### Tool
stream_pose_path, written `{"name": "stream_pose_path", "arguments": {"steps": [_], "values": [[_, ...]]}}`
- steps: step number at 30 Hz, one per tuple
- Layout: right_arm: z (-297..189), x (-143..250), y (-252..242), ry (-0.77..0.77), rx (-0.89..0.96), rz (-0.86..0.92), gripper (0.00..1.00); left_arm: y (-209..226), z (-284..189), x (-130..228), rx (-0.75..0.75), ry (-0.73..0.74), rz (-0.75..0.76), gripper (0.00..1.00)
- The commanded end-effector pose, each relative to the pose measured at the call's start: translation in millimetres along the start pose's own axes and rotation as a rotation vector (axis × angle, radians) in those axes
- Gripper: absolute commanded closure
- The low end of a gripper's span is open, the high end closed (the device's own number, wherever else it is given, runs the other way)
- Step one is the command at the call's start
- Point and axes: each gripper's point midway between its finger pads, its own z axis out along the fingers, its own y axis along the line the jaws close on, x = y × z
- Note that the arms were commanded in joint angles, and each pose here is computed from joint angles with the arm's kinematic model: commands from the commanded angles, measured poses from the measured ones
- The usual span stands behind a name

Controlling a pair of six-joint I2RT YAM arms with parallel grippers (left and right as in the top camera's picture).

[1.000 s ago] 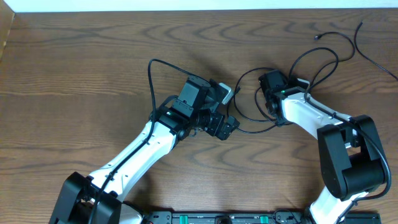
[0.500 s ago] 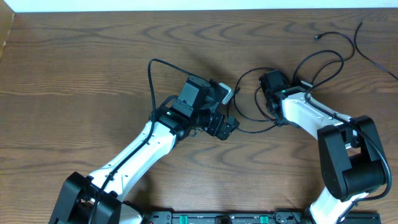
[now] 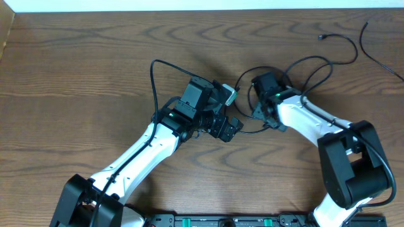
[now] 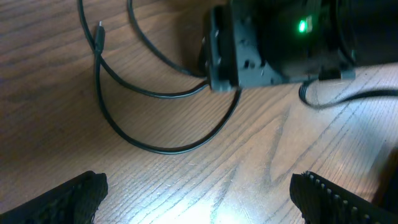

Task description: Untangle cables

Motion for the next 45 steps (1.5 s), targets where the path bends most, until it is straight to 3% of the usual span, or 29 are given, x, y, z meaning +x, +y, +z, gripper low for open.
{"name": "stream_pose_path", "arguments": {"steps": [1,10,13,16,17,26,32,39,45], "values": [[47,127,-31,0.469,0.061,-0.002,0.28,2,0,-1,-0.007,0.0,0.016,0.01],[60,123,-52,0.34,0.139,-0.043,0.41,2,0,0,-0.008,0.0,0.015,0.01],[65,119,-65,0.295,0.178,-0.04,0.59,2,0,0,-0.007,0.0,0.015,0.01],[70,116,-72,0.255,0.19,-0.031,0.92,2,0,0,-0.007,0.001,0.014,0.01],[71,115,-73,0.247,0.188,-0.031,0.99,2,0,0,-0.007,0.003,0.014,0.01],[74,91,-79,0.118,0.225,-0.053,0.99,2,0,1,-0.008,0.007,0.012,0.01],[40,49,-56,0.062,0.126,-0.109,0.99,2,0,-4,-0.008,-0.012,0.035,0.01],[-66,-43,-30,-0.127,-0.104,-0.229,0.99,22,-17,-28,-0.166,-0.113,0.064,0.02],[-175,-117,-49,-0.325,-0.204,-0.303,0.99,27,-35,-37,-0.235,-0.159,0.069,0.02]]}}
